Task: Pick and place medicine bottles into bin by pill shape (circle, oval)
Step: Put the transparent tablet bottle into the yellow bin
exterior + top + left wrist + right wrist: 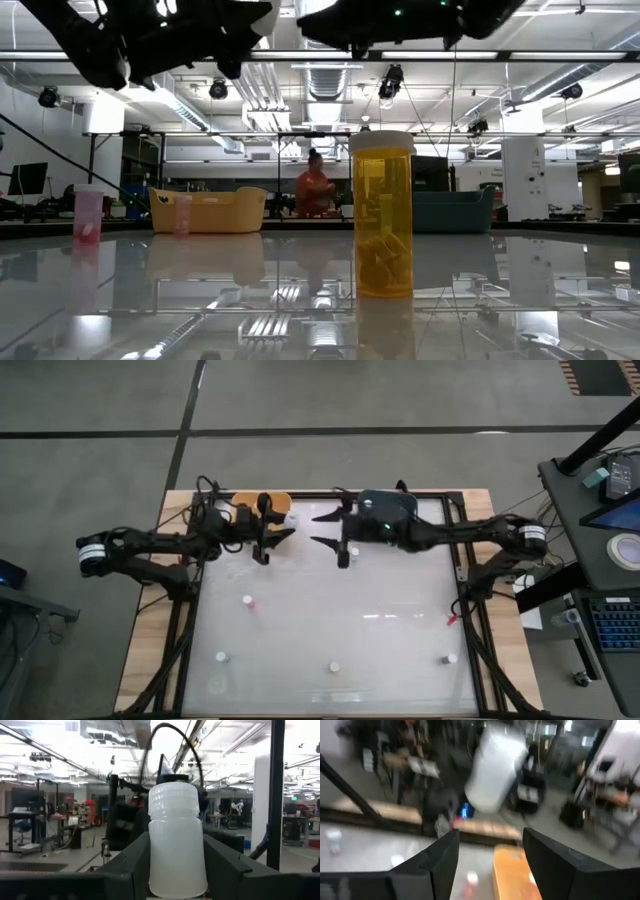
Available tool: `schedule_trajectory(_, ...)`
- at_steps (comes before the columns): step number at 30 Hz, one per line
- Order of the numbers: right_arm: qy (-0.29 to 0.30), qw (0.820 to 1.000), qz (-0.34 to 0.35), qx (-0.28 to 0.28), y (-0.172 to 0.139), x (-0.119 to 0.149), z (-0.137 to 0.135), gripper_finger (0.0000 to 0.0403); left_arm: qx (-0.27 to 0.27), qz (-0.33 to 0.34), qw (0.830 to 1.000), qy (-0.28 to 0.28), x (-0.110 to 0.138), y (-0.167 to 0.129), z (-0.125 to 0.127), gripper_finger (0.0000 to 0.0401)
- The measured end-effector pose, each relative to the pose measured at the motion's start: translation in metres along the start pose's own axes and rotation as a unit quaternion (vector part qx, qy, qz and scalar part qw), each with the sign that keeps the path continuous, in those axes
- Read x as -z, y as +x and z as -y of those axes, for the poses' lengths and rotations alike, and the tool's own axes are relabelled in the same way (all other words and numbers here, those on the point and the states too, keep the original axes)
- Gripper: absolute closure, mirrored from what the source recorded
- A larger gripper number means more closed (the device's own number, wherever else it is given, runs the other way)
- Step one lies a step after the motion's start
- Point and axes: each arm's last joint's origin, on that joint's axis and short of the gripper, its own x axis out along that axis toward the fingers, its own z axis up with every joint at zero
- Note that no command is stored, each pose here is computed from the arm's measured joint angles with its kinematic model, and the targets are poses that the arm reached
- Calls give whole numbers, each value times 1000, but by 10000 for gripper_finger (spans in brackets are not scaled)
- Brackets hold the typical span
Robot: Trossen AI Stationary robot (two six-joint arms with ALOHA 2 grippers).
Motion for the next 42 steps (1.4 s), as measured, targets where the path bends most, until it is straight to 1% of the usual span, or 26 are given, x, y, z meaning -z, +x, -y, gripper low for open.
schedule_trajectory(3, 17, 999, 39, 1, -7, 8, -9, 193, 10, -9, 1000, 8, 8, 3, 1, 267)
schedule_trajectory(6, 50, 998, 42, 2, -10, 13, -10, 192, 43, 2, 999, 15, 14, 6, 4, 267)
schedule_trajectory(8, 67, 997, 42, -5, -10, 14, -10, 186, 54, 20, 998, 20, 16, 8, 6, 267)
schedule_trajectory(11, 80, 996, 40, -16, -10, 15, -13, 170, 63, 34, 997, 25, 21, 11, 8, 267)
schedule_trajectory(15, 90, 995, 41, -29, -10, 15, -14, 149, 67, 29, 997, 31, 30, 19, 7, 267)
schedule_trajectory(17, 89, 994, 43, -41, -10, 14, -14, 142, 67, 22, 997, 28, 35, 23, 5, 267)
schedule_trajectory(21, 90, 994, 39, -43, -10, 15, -15, 138, 73, 26, 997, 26, 41, 33, 5, 267)
schedule_trajectory(29, 77, 996, 30, -41, -10, 17, -15, 153, 93, 47, 994, 26, 38, 50, 11, 267)
schedule_trajectory(35, 73, 996, 31, -44, -10, 17, -15, 164, 91, 42, 995, 24, 42, 52, 11, 267)
schedule_trajectory(42, 72, 995, 35, -54, -10, 17, -16, 165, 89, 36, 995, 22, 47, 52, 10, 267)
